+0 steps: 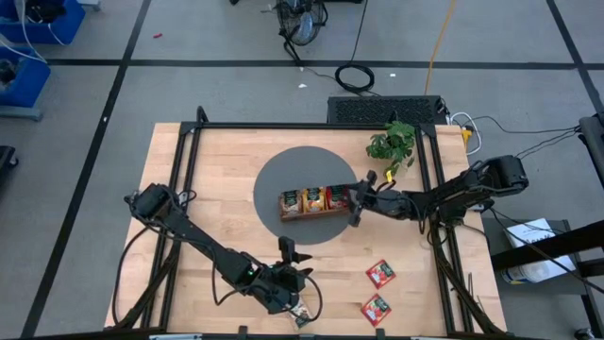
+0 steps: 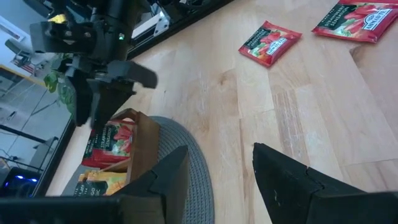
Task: Pick & Place Tea
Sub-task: Put the red tea bag into the right section of the wooden organizer, then put the brown tea bag into the left section of the wooden organizer
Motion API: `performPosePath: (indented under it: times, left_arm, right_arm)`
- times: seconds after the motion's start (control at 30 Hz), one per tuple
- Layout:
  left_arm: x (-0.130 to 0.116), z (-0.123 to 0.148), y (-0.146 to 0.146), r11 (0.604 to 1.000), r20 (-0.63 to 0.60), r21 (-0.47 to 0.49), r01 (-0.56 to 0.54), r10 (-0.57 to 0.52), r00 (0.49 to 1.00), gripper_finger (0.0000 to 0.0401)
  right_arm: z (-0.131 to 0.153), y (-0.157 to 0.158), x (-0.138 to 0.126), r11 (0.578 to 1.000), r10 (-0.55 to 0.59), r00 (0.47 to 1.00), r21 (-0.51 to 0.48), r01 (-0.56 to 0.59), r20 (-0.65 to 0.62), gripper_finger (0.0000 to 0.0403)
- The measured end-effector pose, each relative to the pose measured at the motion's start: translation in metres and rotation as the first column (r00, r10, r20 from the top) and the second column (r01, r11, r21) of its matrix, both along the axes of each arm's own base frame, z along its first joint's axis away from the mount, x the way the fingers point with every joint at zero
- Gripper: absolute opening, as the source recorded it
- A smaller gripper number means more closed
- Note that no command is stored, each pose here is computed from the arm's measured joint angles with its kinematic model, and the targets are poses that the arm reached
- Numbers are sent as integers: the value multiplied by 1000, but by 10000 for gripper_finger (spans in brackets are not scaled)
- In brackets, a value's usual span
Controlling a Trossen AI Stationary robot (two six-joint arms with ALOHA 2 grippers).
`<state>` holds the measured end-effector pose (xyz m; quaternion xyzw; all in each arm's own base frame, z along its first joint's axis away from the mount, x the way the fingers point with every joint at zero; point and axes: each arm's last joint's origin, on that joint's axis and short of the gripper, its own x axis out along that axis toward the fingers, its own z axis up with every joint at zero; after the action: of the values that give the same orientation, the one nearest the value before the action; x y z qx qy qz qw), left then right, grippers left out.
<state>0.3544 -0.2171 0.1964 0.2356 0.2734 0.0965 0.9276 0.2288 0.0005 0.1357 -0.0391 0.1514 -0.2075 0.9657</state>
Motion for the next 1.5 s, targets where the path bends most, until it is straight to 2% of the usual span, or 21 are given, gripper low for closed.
performPosePath:
  times: [0.1, 0.17, 0.27, 0.37, 0.63, 0.9, 1.07, 1.33, 1.43, 1.5]
  left_arm:
    - [-1, 0, -2, 1000, -3, 10, 10, -10, 1000, 182]
    - [-1, 0, -2, 1000, -4, 12, 11, -11, 1000, 182]
    - [-1, 0, -2, 1000, -4, 12, 11, -10, 1000, 182]
    - [0, 0, -1, 1000, -3, 13, 7, -7, 1000, 182]
    - [2, 0, 2, 1000, 3, 5, -4, 4, 1000, 182]
    - [2, 1, 2, 1000, 4, 5, -3, 3, 1000, 182]
    - [2, 1, 2, 1000, 4, 5, -3, 3, 1000, 182]
    - [0, 0, 0, 1000, 3, 6, 4, -4, 1000, 182]
    - [-2, -1, -3, 1000, -9, 14, 12, -12, 1000, 182]
    - [-5, -2, -4, 1000, -24, 24, 19, -18, 1000, 182]
  right_arm:
    - [3, -1, 0, 997, -65, 997, -29, 66, 31, 194]
    - [6, 1, 1, 996, -58, 997, -64, 60, 47, 195]
    - [13, 3, 2, 993, -39, 995, -103, 49, 92, 184]
    - [16, 1, 5, 993, -54, 993, -102, 65, 105, 164]
    - [0, -3, 7, 995, -89, 994, -44, 86, -71, 118]
    - [-3, -3, 4, 995, -90, 993, -42, 87, -80, 108]
    - [4, -1, 7, 994, -71, 997, -81, 68, -28, 115]
    - [22, 16, 8, 980, 36, 997, -198, -21, 73, 127]
    - [35, 40, 2, 969, 146, 981, -219, -116, 127, 124]
    - [39, 61, -6, 951, 242, 964, -225, -214, 107, 120]
